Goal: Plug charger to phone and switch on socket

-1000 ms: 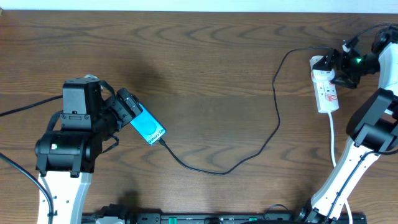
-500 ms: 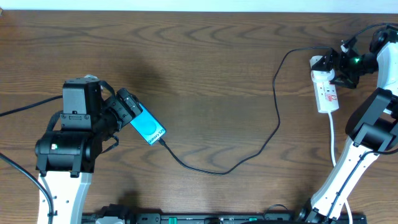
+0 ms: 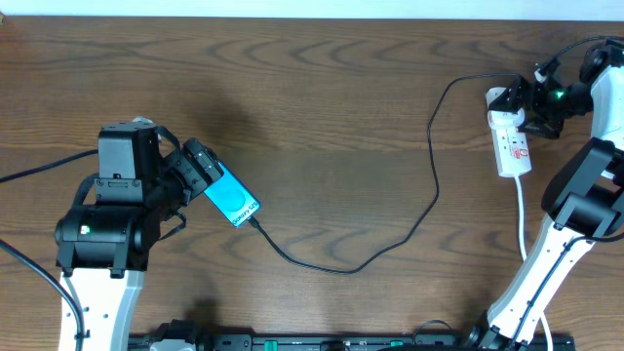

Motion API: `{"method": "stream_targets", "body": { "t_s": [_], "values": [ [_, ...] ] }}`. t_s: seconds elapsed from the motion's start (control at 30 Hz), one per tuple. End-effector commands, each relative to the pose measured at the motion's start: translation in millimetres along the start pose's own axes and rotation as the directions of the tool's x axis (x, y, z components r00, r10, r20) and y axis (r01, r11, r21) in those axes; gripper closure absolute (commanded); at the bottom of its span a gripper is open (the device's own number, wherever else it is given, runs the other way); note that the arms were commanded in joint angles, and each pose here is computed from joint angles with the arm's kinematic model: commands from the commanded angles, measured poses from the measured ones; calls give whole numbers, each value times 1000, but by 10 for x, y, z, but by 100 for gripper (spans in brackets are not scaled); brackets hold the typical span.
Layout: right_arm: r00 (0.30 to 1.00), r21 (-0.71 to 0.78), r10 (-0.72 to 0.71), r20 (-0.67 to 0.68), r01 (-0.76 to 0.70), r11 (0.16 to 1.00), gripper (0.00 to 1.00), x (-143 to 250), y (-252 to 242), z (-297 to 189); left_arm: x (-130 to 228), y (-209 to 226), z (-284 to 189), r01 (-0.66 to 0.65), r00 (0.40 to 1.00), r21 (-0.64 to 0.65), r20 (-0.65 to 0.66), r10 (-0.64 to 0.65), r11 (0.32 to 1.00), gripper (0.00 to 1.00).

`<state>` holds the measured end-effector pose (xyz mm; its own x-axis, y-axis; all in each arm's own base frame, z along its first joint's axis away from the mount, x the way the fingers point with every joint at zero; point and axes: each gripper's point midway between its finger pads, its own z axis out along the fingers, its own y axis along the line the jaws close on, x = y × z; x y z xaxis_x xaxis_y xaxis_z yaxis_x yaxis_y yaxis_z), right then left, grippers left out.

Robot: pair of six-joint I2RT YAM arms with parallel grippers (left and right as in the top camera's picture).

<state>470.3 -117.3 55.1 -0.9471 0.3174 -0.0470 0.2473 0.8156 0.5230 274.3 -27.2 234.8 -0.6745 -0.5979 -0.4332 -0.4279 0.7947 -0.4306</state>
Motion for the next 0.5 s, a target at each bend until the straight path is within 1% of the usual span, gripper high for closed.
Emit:
{"method": "stream_targets", "body": {
  "t_s": [0.0, 0.47],
  "values": [
    [999, 29, -33, 27, 32, 999, 1, -55, 81, -102, -63, -21, -80, -15, 1000, 6, 27, 15, 1000, 9],
    [1000, 33, -21, 20, 20, 999, 1, -40, 82, -94, -63, -21, -80, -15, 1000, 6, 27, 15, 1000, 9]
  ]
}}
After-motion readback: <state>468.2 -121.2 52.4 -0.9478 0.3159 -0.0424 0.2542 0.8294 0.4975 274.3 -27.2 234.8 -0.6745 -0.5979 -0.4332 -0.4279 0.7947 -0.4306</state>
